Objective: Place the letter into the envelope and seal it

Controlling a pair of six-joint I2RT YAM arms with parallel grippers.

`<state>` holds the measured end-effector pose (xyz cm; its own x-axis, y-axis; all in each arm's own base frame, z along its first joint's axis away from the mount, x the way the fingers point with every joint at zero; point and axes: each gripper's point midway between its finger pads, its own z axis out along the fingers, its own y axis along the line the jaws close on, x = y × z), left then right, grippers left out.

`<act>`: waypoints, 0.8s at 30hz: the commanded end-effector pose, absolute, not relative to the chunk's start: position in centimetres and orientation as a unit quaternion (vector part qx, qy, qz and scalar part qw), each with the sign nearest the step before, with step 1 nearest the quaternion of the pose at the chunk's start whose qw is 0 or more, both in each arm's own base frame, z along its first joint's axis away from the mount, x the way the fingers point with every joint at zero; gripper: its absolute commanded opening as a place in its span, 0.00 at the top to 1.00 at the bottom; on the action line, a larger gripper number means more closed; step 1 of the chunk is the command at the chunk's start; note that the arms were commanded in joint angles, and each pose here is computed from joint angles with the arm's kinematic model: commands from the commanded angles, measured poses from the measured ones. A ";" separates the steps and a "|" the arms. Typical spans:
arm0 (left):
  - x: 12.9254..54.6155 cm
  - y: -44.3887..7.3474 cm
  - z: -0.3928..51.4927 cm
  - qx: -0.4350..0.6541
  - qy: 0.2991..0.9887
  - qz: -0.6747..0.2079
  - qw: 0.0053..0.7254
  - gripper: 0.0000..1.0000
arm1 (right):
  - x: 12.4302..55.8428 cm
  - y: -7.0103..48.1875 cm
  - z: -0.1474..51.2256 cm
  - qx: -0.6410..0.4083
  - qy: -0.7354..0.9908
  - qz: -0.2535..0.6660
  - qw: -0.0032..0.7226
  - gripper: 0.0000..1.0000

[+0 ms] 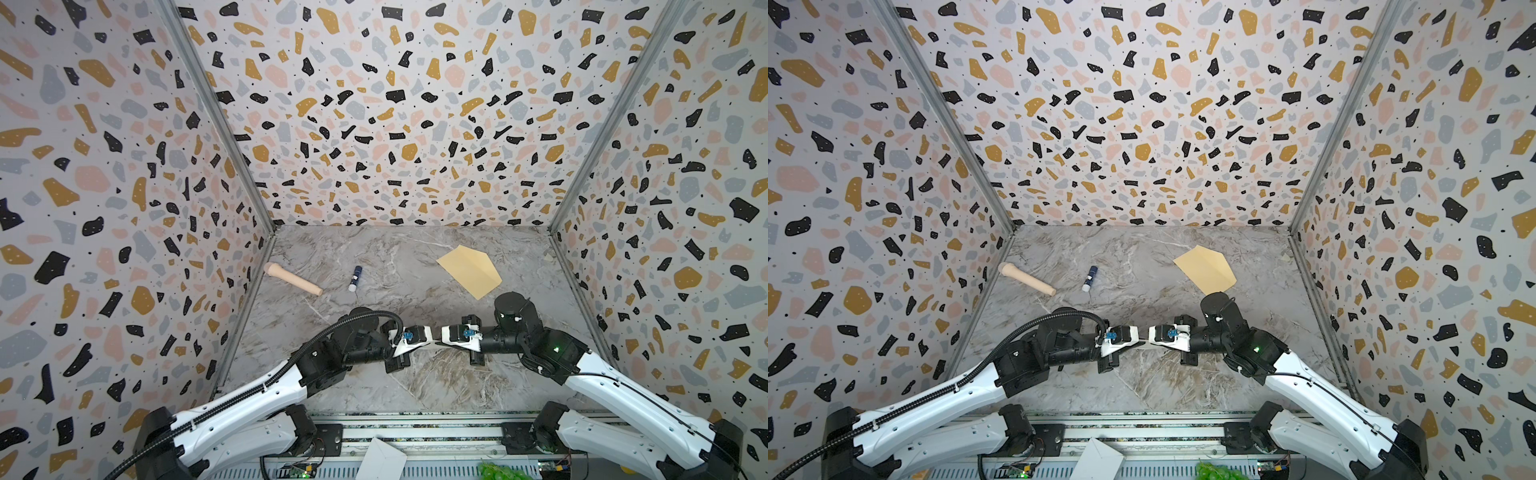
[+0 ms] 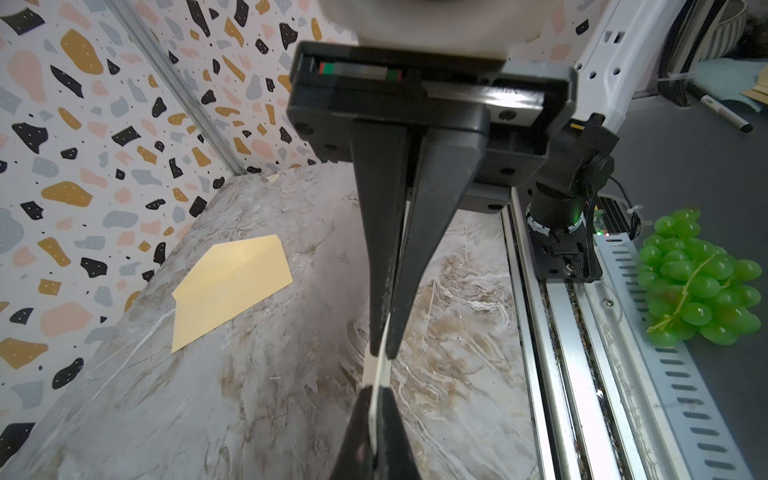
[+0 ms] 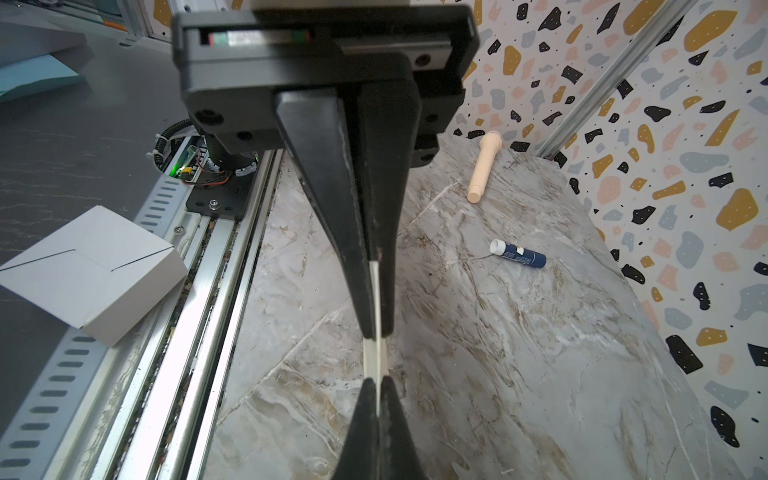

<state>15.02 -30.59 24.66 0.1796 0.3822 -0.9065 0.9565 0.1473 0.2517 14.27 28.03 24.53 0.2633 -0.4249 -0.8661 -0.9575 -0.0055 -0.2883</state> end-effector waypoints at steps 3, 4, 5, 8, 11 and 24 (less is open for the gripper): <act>15.3 -30.7 27.2 0.576 0.556 -0.288 0.526 1.00 | 14.8 28.2 26.5 -0.623 0.534 0.289 0.493 0.90; 15.3 -30.6 27.2 0.575 0.556 -0.286 0.528 1.00 | 14.9 28.1 26.5 -0.620 0.537 0.286 0.495 0.88; 15.3 -30.4 27.3 0.574 0.556 -0.284 0.531 1.00 | 15.1 28.0 26.3 -0.617 0.541 0.284 0.495 0.87; 15.4 -30.1 27.6 0.569 0.555 -0.278 0.540 1.00 | 15.6 27.7 25.7 -0.610 0.560 0.272 0.491 0.87; 15.5 -29.8 27.8 0.565 0.554 -0.273 0.548 1.00 | 15.9 27.5 25.0 -0.608 0.571 0.262 0.485 0.90; 16.0 -29.5 27.9 0.557 0.561 -0.259 0.556 1.00 | 17.0 26.1 24.1 -0.593 0.606 0.222 0.481 0.80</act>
